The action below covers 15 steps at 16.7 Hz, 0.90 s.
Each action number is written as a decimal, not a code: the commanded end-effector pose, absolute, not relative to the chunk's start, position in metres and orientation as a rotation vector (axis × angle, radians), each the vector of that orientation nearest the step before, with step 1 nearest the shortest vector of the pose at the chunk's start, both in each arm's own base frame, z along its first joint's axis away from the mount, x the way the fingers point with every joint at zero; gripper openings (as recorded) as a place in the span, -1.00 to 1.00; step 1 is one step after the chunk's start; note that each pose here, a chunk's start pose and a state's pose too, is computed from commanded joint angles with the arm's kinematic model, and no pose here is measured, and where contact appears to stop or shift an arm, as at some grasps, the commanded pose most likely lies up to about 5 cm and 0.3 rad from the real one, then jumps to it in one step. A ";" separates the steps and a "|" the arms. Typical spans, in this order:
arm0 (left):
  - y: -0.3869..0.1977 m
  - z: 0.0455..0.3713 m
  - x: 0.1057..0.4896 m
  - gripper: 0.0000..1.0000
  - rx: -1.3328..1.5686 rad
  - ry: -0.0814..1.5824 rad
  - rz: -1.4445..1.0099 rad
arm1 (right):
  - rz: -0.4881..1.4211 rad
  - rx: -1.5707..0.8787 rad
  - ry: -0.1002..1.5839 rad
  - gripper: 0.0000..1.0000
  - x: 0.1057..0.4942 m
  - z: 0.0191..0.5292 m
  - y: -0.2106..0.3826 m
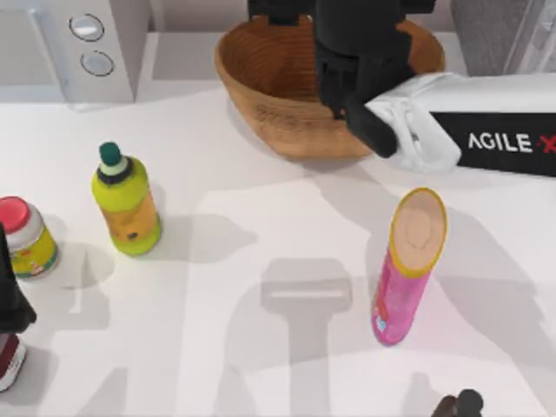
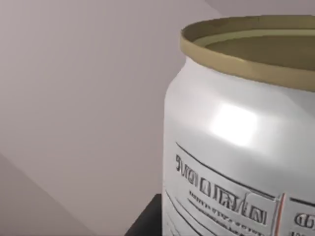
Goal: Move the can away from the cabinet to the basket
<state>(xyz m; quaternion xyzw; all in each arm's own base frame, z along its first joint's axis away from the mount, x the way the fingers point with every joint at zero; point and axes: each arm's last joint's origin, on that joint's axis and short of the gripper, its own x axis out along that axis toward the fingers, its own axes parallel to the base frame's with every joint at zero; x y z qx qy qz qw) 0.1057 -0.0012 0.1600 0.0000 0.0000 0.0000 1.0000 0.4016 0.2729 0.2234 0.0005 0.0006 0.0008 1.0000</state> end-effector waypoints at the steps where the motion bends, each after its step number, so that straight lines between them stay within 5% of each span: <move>1: -0.001 0.160 0.106 1.00 0.000 0.000 0.000 | 0.002 0.001 0.001 -1.00 0.405 0.222 0.272; 4: -0.001 0.160 0.106 1.00 0.000 0.000 0.000 | 0.002 0.000 0.001 -1.00 0.406 0.222 0.272; 15: -0.001 0.160 0.106 1.00 0.000 0.000 0.000 | 0.002 0.000 0.001 0.66 0.406 0.222 0.272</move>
